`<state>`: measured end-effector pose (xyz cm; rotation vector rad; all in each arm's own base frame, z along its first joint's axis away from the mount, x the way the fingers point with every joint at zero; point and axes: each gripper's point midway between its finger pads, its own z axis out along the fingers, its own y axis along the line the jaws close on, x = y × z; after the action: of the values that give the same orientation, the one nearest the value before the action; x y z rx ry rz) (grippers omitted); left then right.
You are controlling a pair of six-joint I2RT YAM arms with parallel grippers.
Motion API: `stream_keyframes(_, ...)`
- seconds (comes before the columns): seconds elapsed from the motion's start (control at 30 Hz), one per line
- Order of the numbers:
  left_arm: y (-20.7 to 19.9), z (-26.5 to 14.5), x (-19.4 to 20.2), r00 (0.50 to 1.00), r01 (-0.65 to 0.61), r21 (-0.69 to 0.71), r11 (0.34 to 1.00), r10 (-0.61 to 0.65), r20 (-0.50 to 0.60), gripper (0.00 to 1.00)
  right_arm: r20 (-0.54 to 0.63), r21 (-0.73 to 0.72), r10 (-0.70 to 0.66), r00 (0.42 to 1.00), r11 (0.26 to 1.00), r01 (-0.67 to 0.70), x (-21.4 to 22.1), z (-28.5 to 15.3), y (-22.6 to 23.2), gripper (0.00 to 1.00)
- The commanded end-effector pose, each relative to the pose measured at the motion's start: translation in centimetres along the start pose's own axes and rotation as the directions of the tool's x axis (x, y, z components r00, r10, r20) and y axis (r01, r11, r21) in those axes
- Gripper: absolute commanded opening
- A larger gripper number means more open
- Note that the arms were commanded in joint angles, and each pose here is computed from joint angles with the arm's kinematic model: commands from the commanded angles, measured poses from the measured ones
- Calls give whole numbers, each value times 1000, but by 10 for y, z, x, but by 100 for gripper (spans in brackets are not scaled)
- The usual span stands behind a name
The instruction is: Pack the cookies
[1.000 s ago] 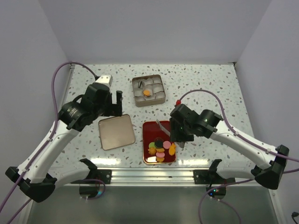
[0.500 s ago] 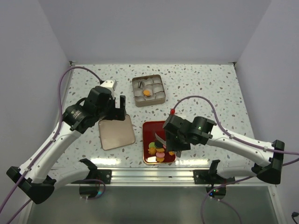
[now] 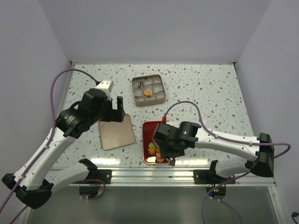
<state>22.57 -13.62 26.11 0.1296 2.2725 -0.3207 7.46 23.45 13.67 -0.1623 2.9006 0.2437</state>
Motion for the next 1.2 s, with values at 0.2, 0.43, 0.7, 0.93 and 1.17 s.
stream_keyframes(0.2,-1,-5,0,1000,-11,17,1000,11,20,100,16,-46,-4,1000,999,4,10,-14,36,57)
stream_keyframes(0.43,0,-8,-1,1000,-10,14,1000,10,28,100,-12,39,-2,1000,999,2,24,-28,17,57)
stream_keyframes(0.7,1,-7,0,1000,-6,8,1000,6,25,100,-37,64,-2,999,998,5,33,-18,6,55)
stream_keyframes(0.93,2,-6,1,1000,-5,3,1000,5,21,100,-52,55,-29,998,998,32,32,-10,18,49)
stream_keyframes(1.17,4,-6,2,1000,-2,-10,1000,2,19,100,-67,50,-48,997,997,52,33,-7,24,44)
